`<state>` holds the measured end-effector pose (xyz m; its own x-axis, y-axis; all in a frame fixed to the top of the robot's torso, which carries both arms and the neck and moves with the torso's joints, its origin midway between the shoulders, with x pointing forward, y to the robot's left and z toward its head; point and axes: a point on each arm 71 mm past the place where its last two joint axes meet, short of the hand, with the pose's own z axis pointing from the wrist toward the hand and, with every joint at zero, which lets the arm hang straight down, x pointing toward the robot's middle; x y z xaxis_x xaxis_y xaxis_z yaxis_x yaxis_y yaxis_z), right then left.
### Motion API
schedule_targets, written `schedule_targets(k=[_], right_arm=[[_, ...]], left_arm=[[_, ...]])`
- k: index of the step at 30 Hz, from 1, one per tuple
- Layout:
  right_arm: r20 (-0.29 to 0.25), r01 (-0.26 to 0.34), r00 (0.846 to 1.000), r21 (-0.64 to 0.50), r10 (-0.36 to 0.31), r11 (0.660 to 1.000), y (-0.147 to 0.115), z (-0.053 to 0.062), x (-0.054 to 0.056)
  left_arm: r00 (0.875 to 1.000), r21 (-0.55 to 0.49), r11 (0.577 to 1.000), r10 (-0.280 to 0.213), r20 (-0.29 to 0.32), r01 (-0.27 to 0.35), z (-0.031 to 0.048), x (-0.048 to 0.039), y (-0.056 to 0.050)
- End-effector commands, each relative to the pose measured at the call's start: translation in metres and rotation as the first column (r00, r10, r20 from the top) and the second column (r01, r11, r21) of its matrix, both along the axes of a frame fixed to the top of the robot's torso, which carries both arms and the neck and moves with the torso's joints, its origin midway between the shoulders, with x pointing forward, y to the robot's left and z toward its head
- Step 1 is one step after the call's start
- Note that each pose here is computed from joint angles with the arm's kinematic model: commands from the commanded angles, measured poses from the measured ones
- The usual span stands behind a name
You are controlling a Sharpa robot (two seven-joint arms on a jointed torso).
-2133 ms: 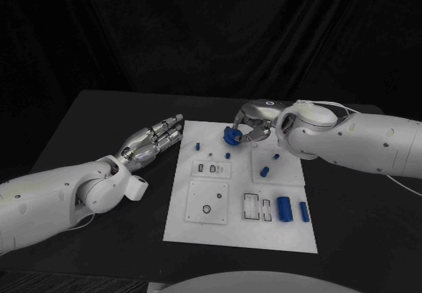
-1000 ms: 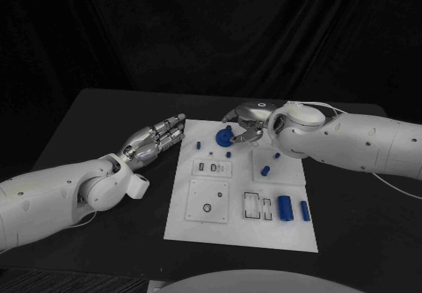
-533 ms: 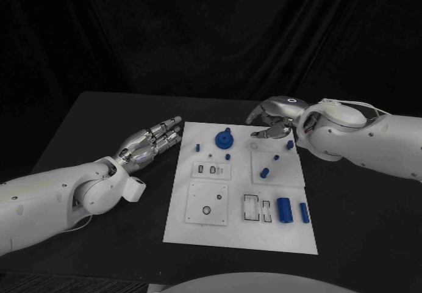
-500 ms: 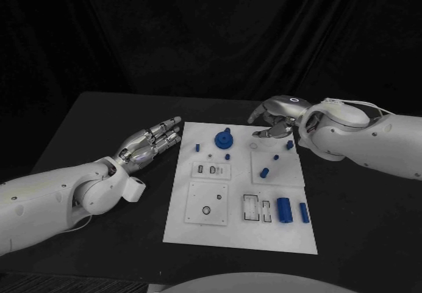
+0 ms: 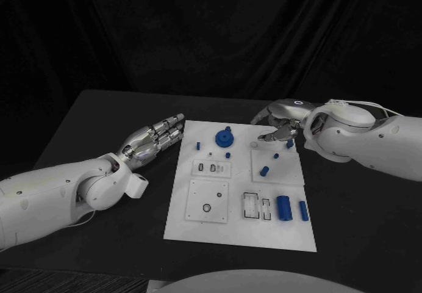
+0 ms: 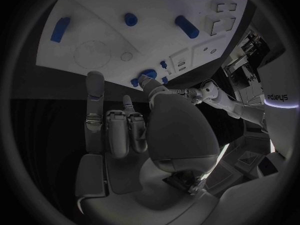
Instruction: Assemble the parts on the task board
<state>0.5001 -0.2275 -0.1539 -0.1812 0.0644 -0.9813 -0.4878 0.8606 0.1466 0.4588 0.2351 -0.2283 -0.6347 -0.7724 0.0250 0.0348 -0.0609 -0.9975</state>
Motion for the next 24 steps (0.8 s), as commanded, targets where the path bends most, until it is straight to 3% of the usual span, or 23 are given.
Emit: schedule_targets(k=[1, 24], right_arm=[[-0.024, -0.015, 1.000, -0.047, 0.013, 0.999, 0.004, -0.008, 0.001], [-0.059, -0.097, 0.994, -0.065, 0.094, 0.993, 0.045, -0.033, 0.013]], left_arm=[[1.000, -0.012, 1.000, -0.007, 0.007, 0.007, 0.0008, -0.0008, -0.002], [1.000, -0.014, 1.000, -0.016, 0.004, 0.016, 0.0004, -0.0005, -0.004]])
